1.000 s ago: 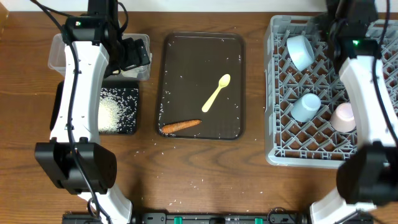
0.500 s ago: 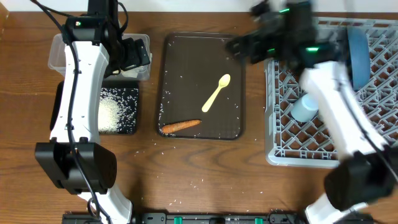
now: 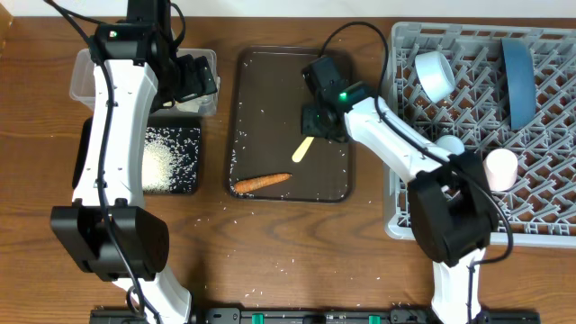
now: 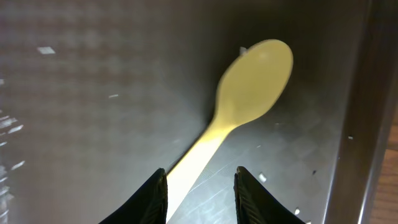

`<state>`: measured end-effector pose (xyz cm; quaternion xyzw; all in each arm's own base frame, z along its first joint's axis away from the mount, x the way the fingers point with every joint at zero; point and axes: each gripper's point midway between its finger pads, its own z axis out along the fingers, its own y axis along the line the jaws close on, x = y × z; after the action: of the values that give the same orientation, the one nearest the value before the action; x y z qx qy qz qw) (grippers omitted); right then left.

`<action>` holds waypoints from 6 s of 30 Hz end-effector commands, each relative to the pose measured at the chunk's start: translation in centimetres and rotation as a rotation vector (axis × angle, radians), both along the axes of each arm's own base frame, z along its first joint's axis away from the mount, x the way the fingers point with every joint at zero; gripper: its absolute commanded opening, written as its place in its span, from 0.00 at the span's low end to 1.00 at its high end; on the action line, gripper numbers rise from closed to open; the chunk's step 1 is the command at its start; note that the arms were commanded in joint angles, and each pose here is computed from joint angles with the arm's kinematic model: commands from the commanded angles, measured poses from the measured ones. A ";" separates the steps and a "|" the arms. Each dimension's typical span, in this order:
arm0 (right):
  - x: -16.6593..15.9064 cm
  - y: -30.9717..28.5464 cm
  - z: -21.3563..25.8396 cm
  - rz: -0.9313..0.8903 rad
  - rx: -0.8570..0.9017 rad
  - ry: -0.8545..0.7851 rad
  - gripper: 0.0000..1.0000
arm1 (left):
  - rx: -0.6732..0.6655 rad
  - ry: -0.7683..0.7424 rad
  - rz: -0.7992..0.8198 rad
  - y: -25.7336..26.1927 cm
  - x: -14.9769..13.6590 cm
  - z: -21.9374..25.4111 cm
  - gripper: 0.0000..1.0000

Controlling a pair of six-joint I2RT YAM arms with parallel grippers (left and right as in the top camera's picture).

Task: Sort waste into correct bins and load items into the dishwasher rack
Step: 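Grasp the yellow spoon on the dark tray with right gripper, then carry the spoon with right gripper and drop it into the rack, then reach left gripper to the carrot on the dark tray and grasp it, then carry the carrot with left gripper and drop it onto the black tray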

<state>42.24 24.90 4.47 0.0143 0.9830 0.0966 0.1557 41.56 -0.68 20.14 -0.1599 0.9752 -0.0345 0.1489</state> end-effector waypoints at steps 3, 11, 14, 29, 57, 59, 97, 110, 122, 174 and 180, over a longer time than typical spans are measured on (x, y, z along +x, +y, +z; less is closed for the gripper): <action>0.0 -1.1 -4.0 -0.076 -0.070 0.048 0.34 | 0.000 -0.033 0.005 0.0 0.1 1.2 0.98; -0.2 -1.0 -5.5 -0.072 -0.081 0.065 0.24 | 0.000 -0.033 0.005 0.0 0.1 1.2 0.98; -0.3 -1.0 -5.9 -0.071 -0.087 0.074 0.07 | 0.000 -0.033 0.005 0.0 0.1 1.2 0.98; 1.3 -1.1 4.2 0.242 0.094 -0.076 0.01 | 0.000 -0.033 0.005 0.0 0.1 1.2 0.98; -0.1 -20.9 9.0 0.040 -0.126 -0.097 0.01 | 0.000 -0.033 0.005 0.0 0.1 1.2 0.98; -0.3 -20.8 8.1 0.043 -0.123 -0.083 0.06 | 0.000 -0.033 0.005 0.0 0.1 1.2 0.98; -2.1 -23.3 19.8 -0.060 -0.053 -0.242 0.99 | -0.136 0.173 0.399 -4.9 -3.6 -4.1 0.83; -2.2 -23.7 19.8 -0.069 -0.054 -0.239 0.99 | 0.059 0.084 0.843 -10.6 -8.9 -13.3 0.83; -2.8 -23.7 19.3 -0.068 -0.054 -0.207 0.99 | 0.002 0.075 0.819 -11.6 -9.7 -18.3 0.72; -2.8 -23.6 19.2 -0.066 -0.055 -0.205 0.99 | -0.014 0.276 0.845 -13.3 -12.2 -22.6 0.50; -2.8 -23.6 19.2 -0.066 -0.055 -0.205 0.99 | -0.031 0.259 0.792 -13.6 -11.5 -22.2 0.24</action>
<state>39.35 1.59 23.00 0.0274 0.9654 0.0672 0.2504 30.93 -15.02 -0.18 -0.5452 0.8376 0.0004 0.0339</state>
